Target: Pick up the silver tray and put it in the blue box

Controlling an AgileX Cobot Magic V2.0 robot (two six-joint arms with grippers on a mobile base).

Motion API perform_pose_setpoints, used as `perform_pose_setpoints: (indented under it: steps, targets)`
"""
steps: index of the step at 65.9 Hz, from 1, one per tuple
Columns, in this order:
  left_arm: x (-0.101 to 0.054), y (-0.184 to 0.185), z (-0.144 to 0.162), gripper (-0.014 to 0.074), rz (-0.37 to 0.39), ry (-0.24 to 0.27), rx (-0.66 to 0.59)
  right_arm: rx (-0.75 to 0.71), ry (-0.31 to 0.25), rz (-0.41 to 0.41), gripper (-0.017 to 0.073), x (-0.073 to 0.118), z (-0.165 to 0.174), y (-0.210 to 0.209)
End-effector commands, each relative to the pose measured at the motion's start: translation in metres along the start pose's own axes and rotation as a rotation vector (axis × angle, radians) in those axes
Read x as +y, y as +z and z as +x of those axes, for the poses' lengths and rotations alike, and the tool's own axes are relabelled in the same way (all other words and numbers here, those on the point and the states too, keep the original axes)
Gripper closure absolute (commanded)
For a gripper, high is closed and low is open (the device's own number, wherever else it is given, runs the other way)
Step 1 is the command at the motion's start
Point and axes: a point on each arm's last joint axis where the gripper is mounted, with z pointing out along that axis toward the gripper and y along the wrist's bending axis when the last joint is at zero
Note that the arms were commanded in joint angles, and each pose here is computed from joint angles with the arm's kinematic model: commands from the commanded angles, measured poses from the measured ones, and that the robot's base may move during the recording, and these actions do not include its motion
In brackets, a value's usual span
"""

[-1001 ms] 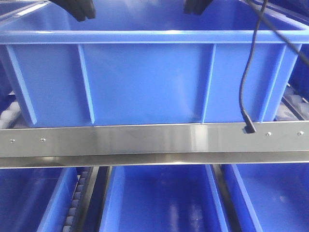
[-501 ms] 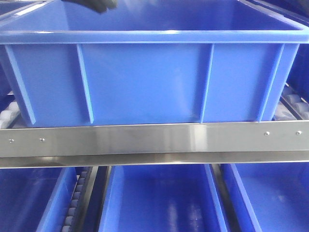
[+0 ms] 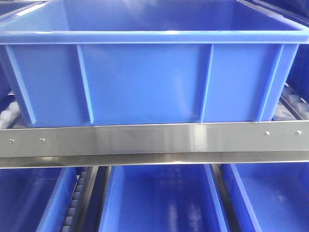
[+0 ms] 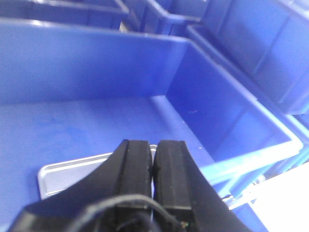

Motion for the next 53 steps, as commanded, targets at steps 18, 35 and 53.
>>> perform_pose_setpoints:
  steps: [18,35,53]
  targets:
    - [-0.010,-0.061,-0.026,0.0593,0.080,0.015,-0.265,-0.129,0.090,-0.012,0.0508,-0.004,-0.016,-0.047]
    - [-0.008,-0.078,-0.004,0.0593,0.086,0.091,-0.261,-0.185,0.123,-0.033,0.0508,-0.004,-0.017,-0.058]
    - [-0.003,-0.115,0.028,0.0593,0.082,0.084,-0.303,-0.458,0.034,-0.102,0.0508,-0.003,0.018,-0.095]
